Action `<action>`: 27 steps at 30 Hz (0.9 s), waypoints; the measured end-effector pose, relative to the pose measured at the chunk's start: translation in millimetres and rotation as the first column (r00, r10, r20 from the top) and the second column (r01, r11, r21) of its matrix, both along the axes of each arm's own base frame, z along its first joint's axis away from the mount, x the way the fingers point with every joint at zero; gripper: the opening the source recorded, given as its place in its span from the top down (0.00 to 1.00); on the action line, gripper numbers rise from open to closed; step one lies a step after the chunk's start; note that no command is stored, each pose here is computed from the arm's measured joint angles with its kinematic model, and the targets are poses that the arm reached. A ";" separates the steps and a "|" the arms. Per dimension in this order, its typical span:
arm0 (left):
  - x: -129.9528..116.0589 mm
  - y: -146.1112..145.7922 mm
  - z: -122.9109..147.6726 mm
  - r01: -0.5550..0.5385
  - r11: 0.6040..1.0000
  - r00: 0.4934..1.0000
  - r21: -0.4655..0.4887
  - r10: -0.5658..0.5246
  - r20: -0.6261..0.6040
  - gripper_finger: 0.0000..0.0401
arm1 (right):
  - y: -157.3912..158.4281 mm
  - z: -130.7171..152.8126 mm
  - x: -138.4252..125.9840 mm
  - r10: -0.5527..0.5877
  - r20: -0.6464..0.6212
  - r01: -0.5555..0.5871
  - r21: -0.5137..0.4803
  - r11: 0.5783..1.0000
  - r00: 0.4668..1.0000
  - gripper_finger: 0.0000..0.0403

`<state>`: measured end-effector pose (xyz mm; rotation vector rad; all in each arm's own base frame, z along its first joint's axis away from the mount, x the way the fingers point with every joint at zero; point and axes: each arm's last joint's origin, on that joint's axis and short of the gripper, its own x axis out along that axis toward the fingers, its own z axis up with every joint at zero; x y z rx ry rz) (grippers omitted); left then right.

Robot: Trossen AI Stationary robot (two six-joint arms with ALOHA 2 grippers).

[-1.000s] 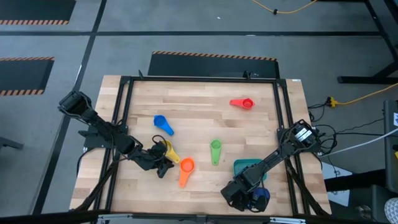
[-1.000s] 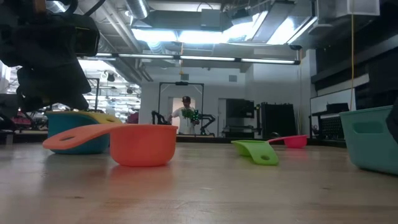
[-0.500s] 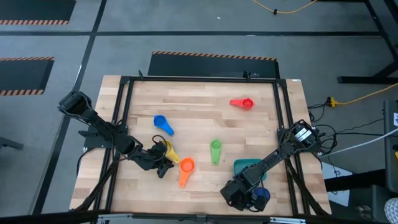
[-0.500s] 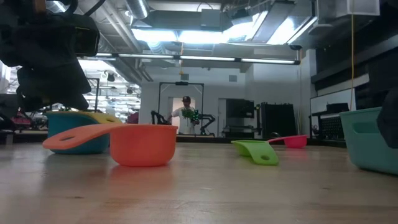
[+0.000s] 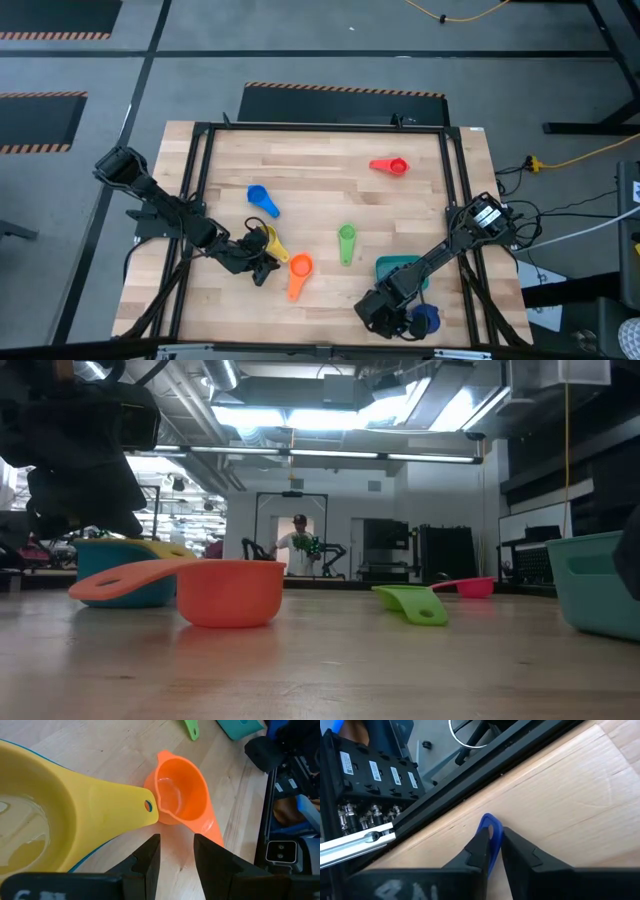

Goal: Nest measuring cups in basket
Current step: Stack the dark blue measuring nest cup into the yellow measuring nest cup

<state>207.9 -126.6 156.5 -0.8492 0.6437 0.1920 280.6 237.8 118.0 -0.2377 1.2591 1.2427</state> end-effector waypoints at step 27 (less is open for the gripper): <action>0.0 0.0 0.0 0.000 1.000 1.000 0.000 0.000 0.000 0.72 | 6.7 31.6 8.7 -0.005 -0.056 0.002 -0.053 0.999 0.998 0.89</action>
